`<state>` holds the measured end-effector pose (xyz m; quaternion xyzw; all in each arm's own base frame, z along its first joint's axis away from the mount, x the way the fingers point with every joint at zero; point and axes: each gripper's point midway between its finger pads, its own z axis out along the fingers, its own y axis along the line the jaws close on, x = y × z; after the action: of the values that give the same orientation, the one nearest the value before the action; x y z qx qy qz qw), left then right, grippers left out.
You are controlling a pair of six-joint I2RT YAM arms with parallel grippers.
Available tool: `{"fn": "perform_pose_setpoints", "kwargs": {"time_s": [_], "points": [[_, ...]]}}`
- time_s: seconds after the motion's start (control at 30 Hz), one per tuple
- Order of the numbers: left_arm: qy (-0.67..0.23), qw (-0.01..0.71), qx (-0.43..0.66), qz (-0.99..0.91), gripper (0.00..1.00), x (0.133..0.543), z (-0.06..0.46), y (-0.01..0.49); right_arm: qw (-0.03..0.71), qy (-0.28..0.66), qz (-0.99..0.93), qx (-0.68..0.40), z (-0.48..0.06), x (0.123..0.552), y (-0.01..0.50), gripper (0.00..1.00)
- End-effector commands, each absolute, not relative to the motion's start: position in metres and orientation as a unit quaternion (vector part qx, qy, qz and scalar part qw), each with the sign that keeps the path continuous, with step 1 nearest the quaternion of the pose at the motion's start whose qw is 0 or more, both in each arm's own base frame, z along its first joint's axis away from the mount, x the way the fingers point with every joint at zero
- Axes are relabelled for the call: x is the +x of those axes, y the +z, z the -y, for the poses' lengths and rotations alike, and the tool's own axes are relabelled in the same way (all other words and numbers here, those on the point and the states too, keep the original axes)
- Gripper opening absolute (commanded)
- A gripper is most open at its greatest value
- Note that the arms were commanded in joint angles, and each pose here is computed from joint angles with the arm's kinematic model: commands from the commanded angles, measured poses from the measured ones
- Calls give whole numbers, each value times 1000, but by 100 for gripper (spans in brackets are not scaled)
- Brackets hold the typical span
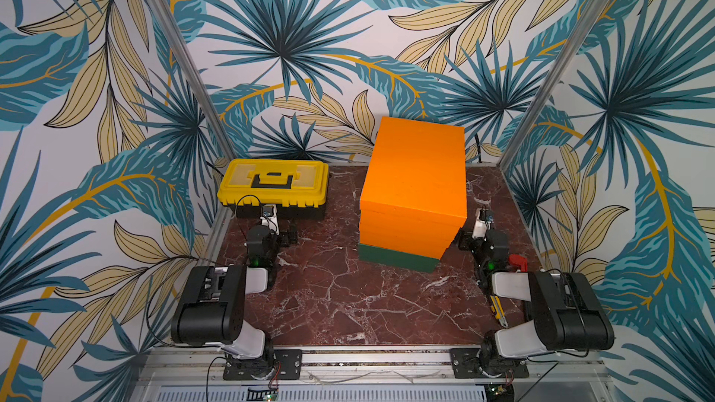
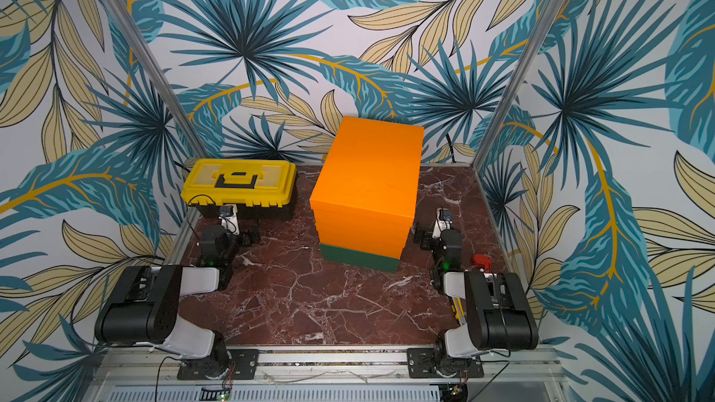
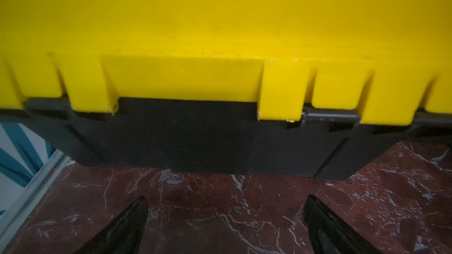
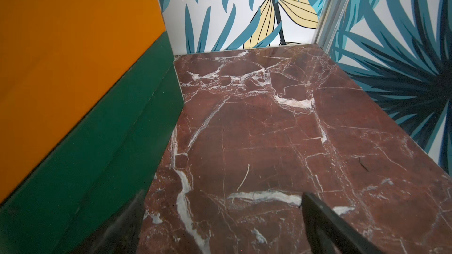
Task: Stack the shoeboxes
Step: Reset both arms
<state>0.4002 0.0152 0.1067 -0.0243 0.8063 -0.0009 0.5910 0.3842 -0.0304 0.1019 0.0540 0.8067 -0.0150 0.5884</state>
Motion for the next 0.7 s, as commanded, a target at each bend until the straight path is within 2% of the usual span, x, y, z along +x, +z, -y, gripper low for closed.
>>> {"fn": "perform_pose_setpoints", "kwargs": {"time_s": [0.0,0.1,0.67], "points": [[4,603,-24,-797,100,405,-15,114,602,-15,-797,46,28,387,112,100],[4,603,-24,-797,99,405,-15,115,575,-22,-815,62,33,398,108,100],[4,603,-27,-797,99,406,-16,115,578,-24,-813,61,34,397,109,99]]}}
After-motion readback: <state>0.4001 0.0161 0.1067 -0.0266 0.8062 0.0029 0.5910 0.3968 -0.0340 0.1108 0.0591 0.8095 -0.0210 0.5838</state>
